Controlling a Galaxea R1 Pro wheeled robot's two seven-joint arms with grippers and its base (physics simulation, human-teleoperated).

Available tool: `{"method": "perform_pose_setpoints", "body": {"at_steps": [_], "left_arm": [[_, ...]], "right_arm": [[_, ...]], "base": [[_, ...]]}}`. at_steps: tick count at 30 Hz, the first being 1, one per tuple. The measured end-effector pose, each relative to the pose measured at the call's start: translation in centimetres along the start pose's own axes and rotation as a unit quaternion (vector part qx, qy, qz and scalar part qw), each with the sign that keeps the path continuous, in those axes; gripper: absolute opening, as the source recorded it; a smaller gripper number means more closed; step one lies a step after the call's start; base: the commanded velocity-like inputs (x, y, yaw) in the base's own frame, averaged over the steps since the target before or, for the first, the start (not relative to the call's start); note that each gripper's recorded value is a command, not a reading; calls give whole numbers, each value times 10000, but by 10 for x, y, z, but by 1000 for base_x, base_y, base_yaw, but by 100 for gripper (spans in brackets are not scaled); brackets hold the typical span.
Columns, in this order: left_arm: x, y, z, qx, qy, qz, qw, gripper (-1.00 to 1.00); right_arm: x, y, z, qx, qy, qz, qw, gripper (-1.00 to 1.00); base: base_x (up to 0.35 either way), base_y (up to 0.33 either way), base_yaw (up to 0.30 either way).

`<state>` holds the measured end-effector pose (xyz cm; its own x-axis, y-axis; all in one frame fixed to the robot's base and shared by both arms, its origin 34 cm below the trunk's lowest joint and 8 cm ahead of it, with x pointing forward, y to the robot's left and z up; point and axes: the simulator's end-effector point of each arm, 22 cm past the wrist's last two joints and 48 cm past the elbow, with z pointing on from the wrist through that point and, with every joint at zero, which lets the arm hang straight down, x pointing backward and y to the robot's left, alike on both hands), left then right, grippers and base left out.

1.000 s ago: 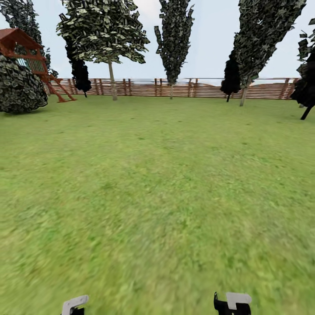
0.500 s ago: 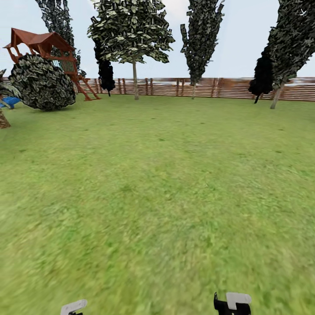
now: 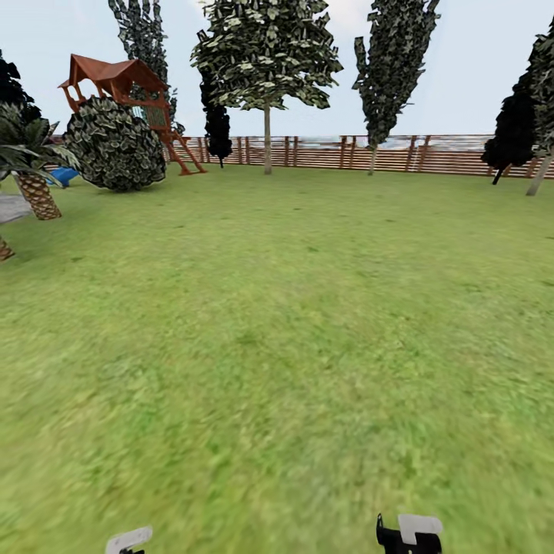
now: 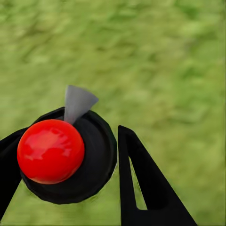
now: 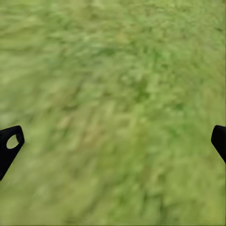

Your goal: In the garden, pick up the pesticide atomizer on the floor and spray pesticide onto both trees until each tree trunk is fully covered.

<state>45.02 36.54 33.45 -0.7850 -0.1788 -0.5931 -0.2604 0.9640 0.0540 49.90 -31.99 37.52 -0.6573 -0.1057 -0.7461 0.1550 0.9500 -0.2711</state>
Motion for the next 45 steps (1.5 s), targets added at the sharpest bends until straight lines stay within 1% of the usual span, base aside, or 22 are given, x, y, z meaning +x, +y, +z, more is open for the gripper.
{"method": "perform_pose_setpoints", "body": {"at_steps": [18, 25, 33, 45], "left_arm": [[1, 3, 0, -32, 5, -3, 10000, -100], [0, 4, 0, -38, 2, -4, 10000, -100], [0, 4, 0, -44, 0, -4, 10000, -100], [0, 4, 0, -47, 3, -4, 10000, -100]], "right_arm": [[0, -1, 0, 4, -5, 0, 10000, 100], [0, -1, 0, 6, -5, 0, 10000, 100], [0, -8, 2, 45, -6, -24, 10000, 100], [0, -8, 2, 48, -6, -27, 10000, 100]], "base": [[335, 1, 1], [336, 0, 147], [336, 0, 11], [336, 0, 0]]}}
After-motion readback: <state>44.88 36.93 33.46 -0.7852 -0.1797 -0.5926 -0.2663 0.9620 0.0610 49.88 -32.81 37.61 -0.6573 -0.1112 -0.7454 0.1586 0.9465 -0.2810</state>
